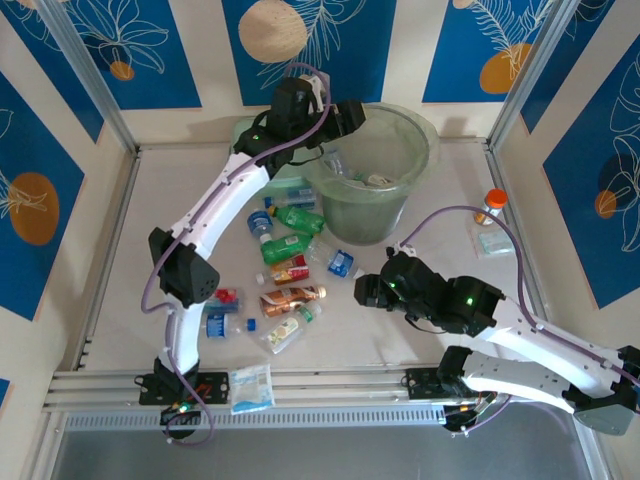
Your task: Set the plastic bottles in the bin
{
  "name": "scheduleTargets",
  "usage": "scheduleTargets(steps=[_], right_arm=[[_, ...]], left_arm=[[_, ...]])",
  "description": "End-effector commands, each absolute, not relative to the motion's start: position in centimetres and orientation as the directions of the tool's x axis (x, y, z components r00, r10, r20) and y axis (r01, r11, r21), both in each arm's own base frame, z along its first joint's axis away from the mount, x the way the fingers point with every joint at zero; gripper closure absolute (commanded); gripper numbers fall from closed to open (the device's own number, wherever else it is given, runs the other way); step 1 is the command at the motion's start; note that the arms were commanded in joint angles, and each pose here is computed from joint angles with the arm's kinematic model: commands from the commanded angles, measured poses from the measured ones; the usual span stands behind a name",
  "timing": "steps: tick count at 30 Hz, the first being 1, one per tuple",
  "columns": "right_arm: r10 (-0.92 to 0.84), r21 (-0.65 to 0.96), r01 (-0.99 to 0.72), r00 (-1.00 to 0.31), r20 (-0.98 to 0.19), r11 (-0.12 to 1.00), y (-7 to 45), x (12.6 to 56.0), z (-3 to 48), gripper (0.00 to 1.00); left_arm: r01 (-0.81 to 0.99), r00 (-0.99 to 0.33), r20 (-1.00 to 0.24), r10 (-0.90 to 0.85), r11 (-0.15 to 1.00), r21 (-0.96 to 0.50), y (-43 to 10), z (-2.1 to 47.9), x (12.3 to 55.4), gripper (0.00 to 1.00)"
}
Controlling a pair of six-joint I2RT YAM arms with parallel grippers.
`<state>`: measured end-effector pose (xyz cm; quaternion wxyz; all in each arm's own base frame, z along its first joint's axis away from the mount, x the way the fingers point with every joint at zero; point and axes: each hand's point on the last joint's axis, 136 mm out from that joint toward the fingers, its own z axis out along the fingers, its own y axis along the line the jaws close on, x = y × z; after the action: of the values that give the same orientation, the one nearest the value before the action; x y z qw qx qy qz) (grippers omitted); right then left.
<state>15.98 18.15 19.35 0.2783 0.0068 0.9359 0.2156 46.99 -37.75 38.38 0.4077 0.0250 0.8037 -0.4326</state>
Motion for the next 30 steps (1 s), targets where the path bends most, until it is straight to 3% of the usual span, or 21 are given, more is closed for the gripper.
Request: scheduleTargets(steps=[1,5,10,14,20,25,30], right_arm=[[0.118,0.401,-0.124,-0.842,-0.526,0.907,18.5,16.2,19.7,0.26],[0.057,0.379,-0.181,-0.841,-0.537,0.908,19.9,16.2,20.0,0.26],[-0.078,0.325,-0.295,-0.835,-0.544,0.899,23.1,15.8,19.8,0.26],[-0.18,0.314,-0.389,-0.828,-0.531,0.866,26.9,15.3,19.3,0.26],[-0.334,0.241,-0.501,-0.797,-0.504,0.831,32.1,14.8,17.2,0.16],[-0.468,0.206,-0.589,-0.772,-0.431,0.782,35.5,14.1,14.9,0.13],[-0.606,0.181,-0.71,-0.684,-0.407,0.68,39.3,13.0,13.3,0.11]], left_arm=[[0.448,-0.559,-0.78,-0.282,0.689,-0.57,-34.7,43.4,44.5,0.27],[0.436,-0.454,-0.864,-0.217,0.792,-0.428,-30.7,45.0,42.7,0.23],[0.375,-0.313,-0.938,-0.148,0.888,-0.265,-24.5,45.7,39.1,0.01],[0.25,-0.278,-0.954,-0.115,0.95,-0.187,-18.5,43.7,36.3,0.01],[0.068,-0.411,-0.896,-0.17,0.974,-0.216,-11.7,36.3,33.5,0.01],[-0.06,-0.615,-0.751,-0.241,0.964,-0.26,-9.3,28.0,31.6,0.0],[-0.244,-0.72,-0.601,-0.346,0.938,-0.247,-6.6,20.3,29.4,0.07]])
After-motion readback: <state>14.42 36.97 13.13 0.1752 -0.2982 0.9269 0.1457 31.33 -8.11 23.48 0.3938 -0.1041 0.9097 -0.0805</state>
